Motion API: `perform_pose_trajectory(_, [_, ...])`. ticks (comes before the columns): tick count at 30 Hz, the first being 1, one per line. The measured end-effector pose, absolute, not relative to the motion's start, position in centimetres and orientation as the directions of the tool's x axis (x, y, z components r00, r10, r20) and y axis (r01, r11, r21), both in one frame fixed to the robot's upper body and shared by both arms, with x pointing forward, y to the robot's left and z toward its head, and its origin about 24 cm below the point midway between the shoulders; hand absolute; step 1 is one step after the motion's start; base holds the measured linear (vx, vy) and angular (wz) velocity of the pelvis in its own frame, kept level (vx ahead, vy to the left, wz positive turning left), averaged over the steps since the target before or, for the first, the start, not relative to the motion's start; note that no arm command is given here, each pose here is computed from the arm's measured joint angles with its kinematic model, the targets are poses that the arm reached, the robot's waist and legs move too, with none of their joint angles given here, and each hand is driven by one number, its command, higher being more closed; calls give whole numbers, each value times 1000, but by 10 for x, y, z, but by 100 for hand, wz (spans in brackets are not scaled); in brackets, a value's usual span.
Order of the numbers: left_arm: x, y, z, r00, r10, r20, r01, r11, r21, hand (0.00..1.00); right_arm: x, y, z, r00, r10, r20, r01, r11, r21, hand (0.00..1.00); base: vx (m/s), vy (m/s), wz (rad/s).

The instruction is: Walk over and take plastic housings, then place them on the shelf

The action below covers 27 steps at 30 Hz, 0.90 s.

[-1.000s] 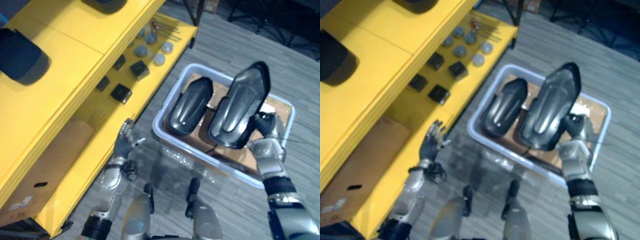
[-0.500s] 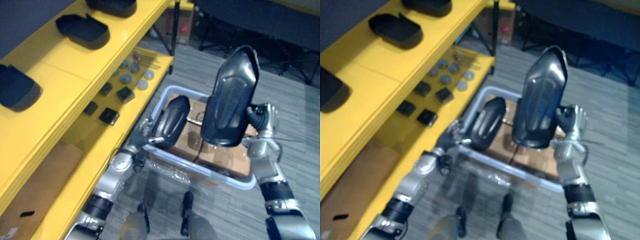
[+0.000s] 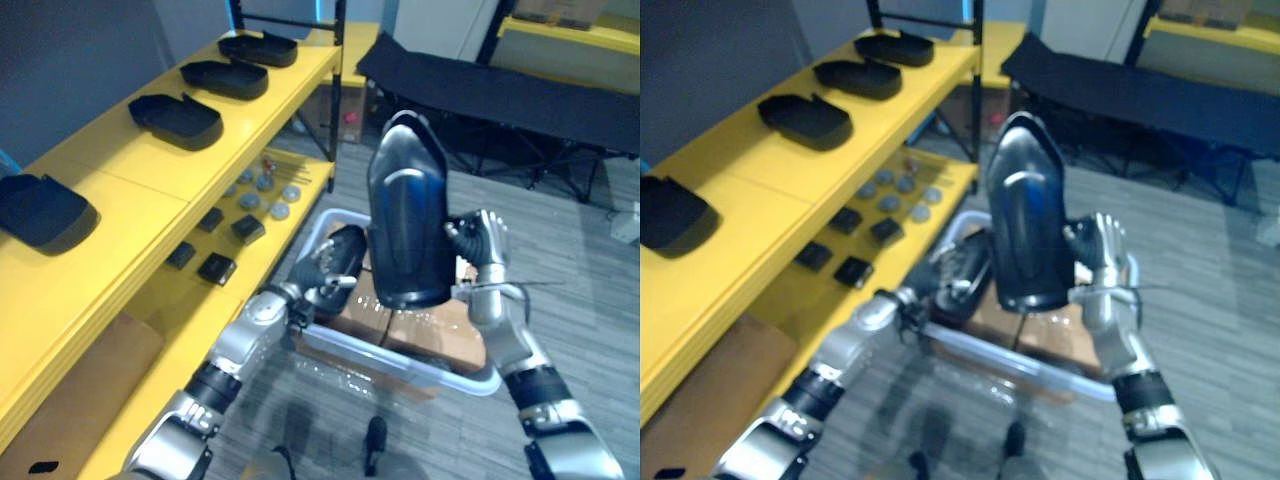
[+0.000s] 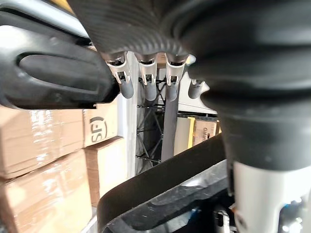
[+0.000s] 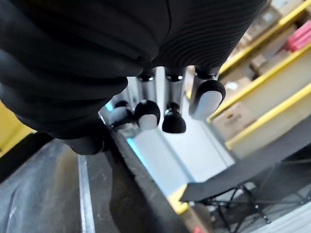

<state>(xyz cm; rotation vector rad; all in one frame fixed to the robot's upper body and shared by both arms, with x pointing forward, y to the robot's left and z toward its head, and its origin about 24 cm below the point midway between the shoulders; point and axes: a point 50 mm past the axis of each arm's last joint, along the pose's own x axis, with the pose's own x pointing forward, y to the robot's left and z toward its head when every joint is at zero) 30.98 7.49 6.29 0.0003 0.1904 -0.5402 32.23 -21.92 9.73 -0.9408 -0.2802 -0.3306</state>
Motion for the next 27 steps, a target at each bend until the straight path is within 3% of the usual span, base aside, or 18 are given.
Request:
perform_pose_trajectory(13, [288,56,25,793,-539,-284,533,840,-104,0,314,-205,65,944,-157,290,325,583,-745,100,16,0,0])
perform_pose_trajectory(20, [283,56,17,806,-515,-292,523,851,-57,0,307,-188,49,963,-117,244,264,609,-748,100,0,0,0])
perform_pose_trajectory(27, [277,59,10,835,-485,-261,482,872,-80,0,294,-192,27,976,-159,152,216,575,-789,100,6,0,-1])
